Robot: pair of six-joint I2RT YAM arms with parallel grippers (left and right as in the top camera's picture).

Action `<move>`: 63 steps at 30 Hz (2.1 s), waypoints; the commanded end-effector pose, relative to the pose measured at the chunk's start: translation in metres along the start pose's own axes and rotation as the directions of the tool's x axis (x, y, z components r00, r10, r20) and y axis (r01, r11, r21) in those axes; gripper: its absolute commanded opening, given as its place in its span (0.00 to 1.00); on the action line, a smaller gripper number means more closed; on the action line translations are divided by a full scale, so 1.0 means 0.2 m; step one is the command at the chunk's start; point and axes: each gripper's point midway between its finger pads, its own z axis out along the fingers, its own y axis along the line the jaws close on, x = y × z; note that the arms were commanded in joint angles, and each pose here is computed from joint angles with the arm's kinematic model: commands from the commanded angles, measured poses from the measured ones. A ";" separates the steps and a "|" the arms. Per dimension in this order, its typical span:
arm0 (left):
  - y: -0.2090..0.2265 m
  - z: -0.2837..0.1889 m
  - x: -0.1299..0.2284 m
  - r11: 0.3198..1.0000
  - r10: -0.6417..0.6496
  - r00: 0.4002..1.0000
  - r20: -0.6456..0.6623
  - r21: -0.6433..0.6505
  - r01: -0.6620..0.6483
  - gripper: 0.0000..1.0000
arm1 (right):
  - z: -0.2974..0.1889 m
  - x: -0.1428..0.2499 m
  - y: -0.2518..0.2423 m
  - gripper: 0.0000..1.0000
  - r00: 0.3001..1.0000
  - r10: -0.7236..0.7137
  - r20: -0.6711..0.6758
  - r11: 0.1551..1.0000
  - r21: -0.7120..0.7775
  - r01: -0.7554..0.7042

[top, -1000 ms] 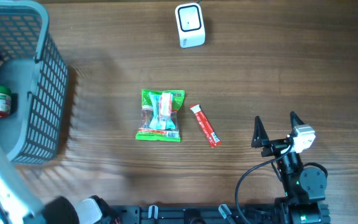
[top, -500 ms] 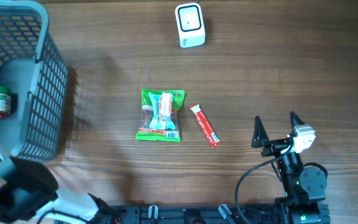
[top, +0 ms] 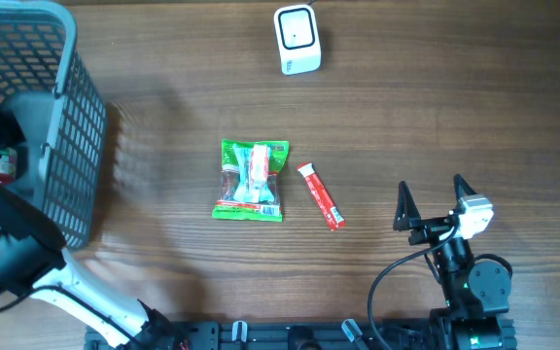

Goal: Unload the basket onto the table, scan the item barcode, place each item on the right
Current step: 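Reach the left gripper back into the basket and grasp the green-capped jar, then carry the jar out and set it beside the red packet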

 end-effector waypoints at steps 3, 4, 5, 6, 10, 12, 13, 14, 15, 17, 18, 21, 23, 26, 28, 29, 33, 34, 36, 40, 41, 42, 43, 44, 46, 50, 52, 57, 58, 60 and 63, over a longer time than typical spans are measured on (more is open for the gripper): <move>0.04 0.15 0.01 0.998 -0.023 1.000 -0.021 0.051 0.024 0.89 | 0.00 -0.01 -0.01 1.00 1.000 0.015 0.009 1.000 0.007 -0.015; 0.03 0.17 0.02 0.998 -0.024 0.999 -0.026 0.062 0.026 0.88 | 0.00 -0.01 -0.01 1.00 1.000 0.015 0.009 1.000 0.007 -0.015; 0.02 0.18 0.02 0.997 -0.027 0.999 -0.029 0.076 0.029 0.87 | 0.00 -0.01 -0.01 1.00 1.000 0.015 0.009 1.000 0.007 -0.015; 0.01 0.21 0.03 0.996 -0.027 0.999 -0.036 0.088 0.030 0.85 | 0.00 -0.01 -0.01 1.00 1.000 0.015 0.009 1.000 0.007 -0.015; -0.04 0.27 0.05 0.990 -0.025 0.998 -0.052 0.134 0.032 0.75 | 0.00 -0.01 -0.01 1.00 1.000 0.015 0.009 1.000 0.007 -0.015; -0.06 0.28 0.06 0.988 -0.025 0.998 -0.051 0.149 0.033 0.74 | 0.00 -0.01 -0.01 1.00 1.000 0.015 0.009 1.000 0.007 -0.015; -0.06 0.29 0.06 0.987 -0.026 0.998 -0.051 0.157 0.033 0.74 | 0.00 -0.01 -0.01 1.00 1.000 0.015 0.009 1.000 0.007 -0.015; -0.07 0.29 0.06 0.986 -0.026 0.998 -0.051 0.162 0.034 0.72 | 0.00 -0.01 -0.01 1.00 1.000 0.015 0.009 1.000 0.007 -0.015; -0.07 0.29 0.06 0.986 -0.026 0.998 -0.051 0.164 0.034 0.69 | 0.00 -0.01 -0.01 1.00 1.000 0.015 0.009 1.000 0.007 -0.015; -0.07 0.29 0.06 0.986 -0.029 0.998 -0.051 0.164 0.037 0.69 | 0.00 -0.01 -0.01 1.00 1.000 0.015 0.009 1.000 0.007 -0.015; -0.07 0.29 0.06 0.986 -0.029 0.998 -0.052 0.164 0.037 0.72 | 0.00 -0.01 -0.01 1.00 1.000 0.015 0.009 1.000 0.007 -0.015; -0.07 0.29 0.06 0.986 -0.029 0.998 -0.054 0.165 0.038 0.75 | 0.00 -0.01 -0.01 1.00 1.000 0.015 0.009 1.000 0.007 -0.016; -0.08 0.29 0.07 0.985 -0.028 0.998 -0.057 0.169 0.038 0.77 | 0.00 -0.01 -0.01 1.00 1.000 0.015 0.009 1.000 0.007 -0.015; -0.09 0.31 0.08 0.984 -0.028 0.998 -0.061 0.174 0.038 0.78 | 0.00 -0.01 -0.01 1.00 1.000 0.015 0.009 1.000 0.007 -0.015; -0.09 0.31 0.08 0.984 -0.028 0.998 -0.060 0.176 0.038 0.77 | 0.00 -0.01 -0.01 1.00 1.000 0.015 0.009 1.000 0.007 -0.015; -0.09 0.31 0.08 0.984 -0.028 0.998 -0.060 0.177 0.039 0.75 | 0.00 -0.01 -0.01 0.99 1.000 0.015 0.009 1.000 0.007 -0.015; -0.09 0.32 0.08 0.983 -0.028 0.998 -0.061 0.177 0.039 0.72 | 0.00 -0.01 -0.01 1.00 1.000 0.015 0.009 1.000 0.007 -0.015; -0.09 0.32 0.09 0.983 -0.037 0.997 -0.063 0.177 0.048 0.72 | 0.00 -0.01 -0.01 1.00 1.000 0.015 0.009 1.000 0.006 -0.015; -0.09 0.32 0.09 0.982 -0.065 0.996 -0.068 0.175 0.076 0.73 | 0.00 -0.01 -0.01 1.00 1.000 0.015 0.009 1.000 0.007 -0.016; -0.12 0.32 0.07 0.975 -0.084 0.995 -0.062 0.202 0.095 0.73 | 0.00 -0.01 -0.01 1.00 1.000 0.015 0.009 1.000 0.007 -0.015; -0.12 0.32 0.07 0.974 -0.085 0.995 -0.062 0.204 0.095 0.72 | 0.00 -0.01 -0.01 1.00 1.000 0.015 0.009 1.000 0.007 -0.015; -0.12 0.32 0.07 0.974 -0.085 0.995 -0.062 0.204 0.095 0.72 | 0.00 -0.01 -0.01 1.00 1.000 0.015 0.009 1.000 0.007 -0.015; -0.12 0.33 0.08 0.974 -0.084 0.994 -0.065 0.205 0.096 0.73 | 0.00 -0.01 -0.01 1.00 1.000 0.015 0.009 1.000 0.007 -0.015; -0.12 0.33 0.08 0.974 -0.084 0.994 -0.069 0.206 0.097 0.73 | 0.00 -0.01 -0.01 1.00 1.000 0.015 0.009 1.000 0.007 -0.015; -0.13 0.36 0.10 0.971 -0.108 0.990 -0.086 0.206 0.124 0.77 | 0.00 -0.01 -0.01 1.00 1.000 0.015 0.009 1.000 0.007 -0.015; -0.14 0.39 0.12 0.970 -0.110 0.990 -0.089 0.205 0.127 0.64 | 0.00 -0.01 -0.01 1.00 1.000 0.015 0.009 1.000 0.007 -0.015; -0.14 0.38 0.11 0.971 -0.112 0.990 -0.080 0.204 0.126 0.58 | 0.00 -0.01 -0.01 1.00 1.000 0.015 0.009 1.000 0.007 -0.015; -0.12 0.33 0.07 0.965 -0.163 0.985 -0.057 0.199 0.171 0.55 | 0.00 -0.01 -0.01 1.00 1.000 0.015 0.009 1.000 0.007 -0.015; -0.12 0.31 0.06 0.964 -0.172 0.984 -0.052 0.198 0.179 0.54 | 0.00 -0.01 -0.01 1.00 1.000 0.015 0.009 1.000 0.007 -0.015; -0.11 0.25 0.03 0.961 -0.192 0.981 -0.027 0.197 0.194 0.54 | 0.00 -0.01 -0.01 1.00 1.000 0.015 0.009 1.000 0.007 -0.016; -0.11 0.11 -0.03 0.958 -0.213 0.976 0.033 0.201 0.203 0.55 | 0.00 -0.01 -0.01 0.99 1.000 0.015 0.009 1.000 0.006 -0.015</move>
